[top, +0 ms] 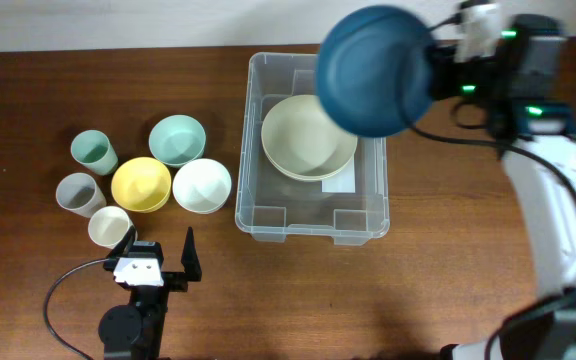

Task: Pack container
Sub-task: 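Place the teal bowl on the cream bowls in the container, then withdraw the right gripper to the right side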

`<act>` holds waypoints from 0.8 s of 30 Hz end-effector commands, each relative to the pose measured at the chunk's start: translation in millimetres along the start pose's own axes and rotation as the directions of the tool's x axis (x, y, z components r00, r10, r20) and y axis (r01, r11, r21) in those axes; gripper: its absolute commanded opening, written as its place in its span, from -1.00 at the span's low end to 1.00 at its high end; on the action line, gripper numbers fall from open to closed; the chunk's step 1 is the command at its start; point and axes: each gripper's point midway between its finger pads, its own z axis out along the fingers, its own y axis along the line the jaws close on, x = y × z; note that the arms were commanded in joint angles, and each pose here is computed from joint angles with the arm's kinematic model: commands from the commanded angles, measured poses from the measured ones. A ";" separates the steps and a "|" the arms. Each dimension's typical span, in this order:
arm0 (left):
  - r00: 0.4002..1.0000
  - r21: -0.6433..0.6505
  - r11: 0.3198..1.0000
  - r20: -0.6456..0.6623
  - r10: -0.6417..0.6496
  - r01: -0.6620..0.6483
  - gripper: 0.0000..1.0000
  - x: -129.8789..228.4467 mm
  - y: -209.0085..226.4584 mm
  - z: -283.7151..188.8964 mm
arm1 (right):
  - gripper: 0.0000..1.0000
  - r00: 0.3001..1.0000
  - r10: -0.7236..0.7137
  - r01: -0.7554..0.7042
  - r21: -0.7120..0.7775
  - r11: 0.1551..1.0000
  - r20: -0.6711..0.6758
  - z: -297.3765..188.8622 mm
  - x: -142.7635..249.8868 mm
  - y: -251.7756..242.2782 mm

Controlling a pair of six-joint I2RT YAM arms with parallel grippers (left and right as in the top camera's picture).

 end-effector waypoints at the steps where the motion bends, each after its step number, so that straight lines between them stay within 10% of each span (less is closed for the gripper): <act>1: 1.000 -0.007 1.000 -0.004 0.019 -0.019 1.00 2.0 1.4 0.0 | -0.92 0.995 -0.035 0.033 -0.023 0.999 -0.097 42.7 30.2 24.6; 6: 1.000 -0.007 1.000 -0.004 0.019 -0.019 0.99 2.0 1.4 0.0 | -0.92 0.978 -0.093 0.072 -0.118 0.990 -0.186 81.0 65.7 68.3; 9: 1.000 -0.007 1.000 -0.004 0.019 -0.019 1.00 2.0 1.4 0.0 | 0.06 0.973 -0.125 0.109 -0.089 0.990 -0.196 88.4 70.1 72.7; 17: 1.000 -0.007 1.000 -0.004 0.019 -0.019 0.99 2.0 1.4 0.0 | 0.27 0.993 -0.113 0.118 0.134 0.984 -0.044 50.5 -1.6 24.7; 24: 1.000 -0.007 1.000 -0.004 0.019 -0.019 0.99 2.0 1.4 0.0 | 0.98 1.000 0.019 -0.010 0.394 0.919 -0.018 -1.4 -15.6 -73.9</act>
